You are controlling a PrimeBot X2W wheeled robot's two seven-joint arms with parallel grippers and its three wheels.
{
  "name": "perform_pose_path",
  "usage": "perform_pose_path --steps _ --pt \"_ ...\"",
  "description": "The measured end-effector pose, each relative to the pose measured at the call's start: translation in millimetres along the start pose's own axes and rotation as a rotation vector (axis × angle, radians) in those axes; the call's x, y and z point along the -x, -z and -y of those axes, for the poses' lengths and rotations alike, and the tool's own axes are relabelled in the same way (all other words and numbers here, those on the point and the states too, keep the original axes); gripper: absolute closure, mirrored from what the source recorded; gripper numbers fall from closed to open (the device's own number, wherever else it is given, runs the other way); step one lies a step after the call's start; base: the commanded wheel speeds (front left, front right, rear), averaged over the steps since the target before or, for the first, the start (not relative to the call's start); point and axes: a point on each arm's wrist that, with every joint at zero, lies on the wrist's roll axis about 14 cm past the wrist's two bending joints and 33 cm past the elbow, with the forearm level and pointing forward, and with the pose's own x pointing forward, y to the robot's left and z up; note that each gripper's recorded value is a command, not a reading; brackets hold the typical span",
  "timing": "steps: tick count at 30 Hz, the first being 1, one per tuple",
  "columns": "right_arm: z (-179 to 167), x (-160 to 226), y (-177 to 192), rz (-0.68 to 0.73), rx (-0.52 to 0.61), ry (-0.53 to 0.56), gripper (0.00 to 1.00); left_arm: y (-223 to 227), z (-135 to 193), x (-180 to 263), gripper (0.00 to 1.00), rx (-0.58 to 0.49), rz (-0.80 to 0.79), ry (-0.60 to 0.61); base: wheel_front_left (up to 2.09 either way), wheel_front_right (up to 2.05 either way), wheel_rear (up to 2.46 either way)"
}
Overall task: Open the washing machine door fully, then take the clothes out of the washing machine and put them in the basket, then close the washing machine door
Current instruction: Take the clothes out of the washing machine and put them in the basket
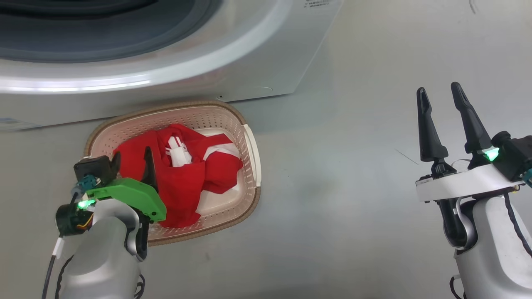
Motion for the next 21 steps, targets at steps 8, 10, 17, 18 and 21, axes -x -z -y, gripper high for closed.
perform_pose_path --steps 8,10,17,18,21 --pt "-5.9 6.2 -8.3 0.014 0.011 -0.019 0.00 -63.0 16.5 15.1 0.00 -0.019 0.185 0.048 0.00 0.00 0.00" --pt "-9.6 7.1 -10.8 0.020 0.012 -0.029 0.00 -92.0 22.9 21.9 0.00 -0.030 0.273 0.063 0.00 0.00 0.00" --pt "-26.4 11.6 -22.6 0.047 0.031 -0.075 0.00 -155.5 34.3 55.9 0.00 -0.090 0.479 0.080 0.00 0.00 0.00" --pt "-28.3 12.9 -24.4 0.051 0.032 -0.080 0.00 -158.7 35.1 61.6 0.00 -0.095 0.495 0.083 0.00 0.00 0.00" --pt "-34.4 16.8 -30.1 0.064 0.035 -0.094 0.00 -160.0 33.3 77.1 0.00 -0.102 0.521 0.076 0.00 0.00 0.00"
